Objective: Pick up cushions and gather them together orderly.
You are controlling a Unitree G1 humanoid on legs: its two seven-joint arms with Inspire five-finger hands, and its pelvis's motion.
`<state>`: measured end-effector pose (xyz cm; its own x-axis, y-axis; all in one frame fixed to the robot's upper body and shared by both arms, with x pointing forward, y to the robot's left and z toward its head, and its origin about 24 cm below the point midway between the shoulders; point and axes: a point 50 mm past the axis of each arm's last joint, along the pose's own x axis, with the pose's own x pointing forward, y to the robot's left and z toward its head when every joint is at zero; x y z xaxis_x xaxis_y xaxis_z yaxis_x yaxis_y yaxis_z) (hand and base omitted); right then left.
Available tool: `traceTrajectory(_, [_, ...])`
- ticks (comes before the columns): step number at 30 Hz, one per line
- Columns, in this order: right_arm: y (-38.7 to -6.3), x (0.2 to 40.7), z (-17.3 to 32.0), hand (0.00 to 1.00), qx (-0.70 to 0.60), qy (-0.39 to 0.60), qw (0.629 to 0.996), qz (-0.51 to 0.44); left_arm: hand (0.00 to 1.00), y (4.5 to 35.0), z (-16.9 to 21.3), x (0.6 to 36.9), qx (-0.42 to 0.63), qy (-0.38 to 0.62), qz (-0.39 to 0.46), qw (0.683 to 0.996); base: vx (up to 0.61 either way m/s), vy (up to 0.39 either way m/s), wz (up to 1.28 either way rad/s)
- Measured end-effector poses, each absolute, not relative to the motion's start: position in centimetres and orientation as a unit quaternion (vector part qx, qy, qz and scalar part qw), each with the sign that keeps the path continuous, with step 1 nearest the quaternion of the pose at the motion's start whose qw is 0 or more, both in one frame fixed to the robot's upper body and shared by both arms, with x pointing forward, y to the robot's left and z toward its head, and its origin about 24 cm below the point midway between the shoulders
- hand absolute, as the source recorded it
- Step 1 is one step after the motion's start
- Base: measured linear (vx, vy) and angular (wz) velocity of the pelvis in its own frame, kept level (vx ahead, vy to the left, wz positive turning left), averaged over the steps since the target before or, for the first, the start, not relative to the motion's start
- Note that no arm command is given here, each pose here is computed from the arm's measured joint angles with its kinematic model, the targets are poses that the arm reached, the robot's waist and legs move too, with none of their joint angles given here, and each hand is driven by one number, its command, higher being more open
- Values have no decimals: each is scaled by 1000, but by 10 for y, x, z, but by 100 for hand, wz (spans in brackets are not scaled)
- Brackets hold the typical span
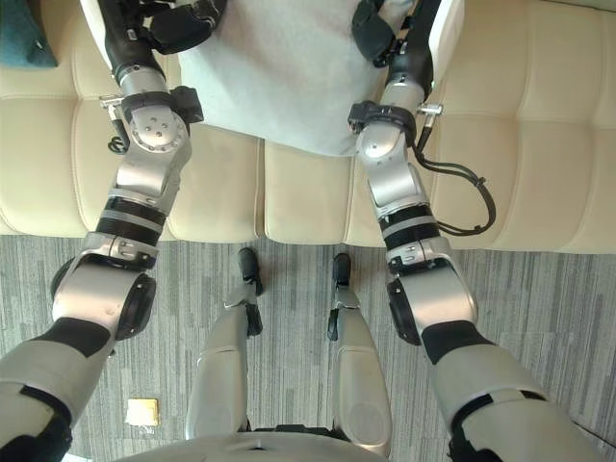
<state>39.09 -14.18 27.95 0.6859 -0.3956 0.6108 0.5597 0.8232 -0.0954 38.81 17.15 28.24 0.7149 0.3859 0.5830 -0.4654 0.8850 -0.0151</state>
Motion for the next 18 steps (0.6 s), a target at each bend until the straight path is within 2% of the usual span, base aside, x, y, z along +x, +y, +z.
traceTrajectory(7, [-186, 387, 292, 100, -95, -290, 897, -320, 100, 203, 288, 385, 13, -290, 271, 918, 15, -38, 2])
traceTrajectory(14, [-225, 374, 302, 100, -42, -300, 882, -360, 100, 239, 300, 374, 9, -309, 302, 902, 19, -45, -1])
traceTrajectory(18, [-241, 364, 285, 100, -31, -300, 881, -364, 100, 252, 276, 364, -1, -301, 307, 903, 57, -51, -1])
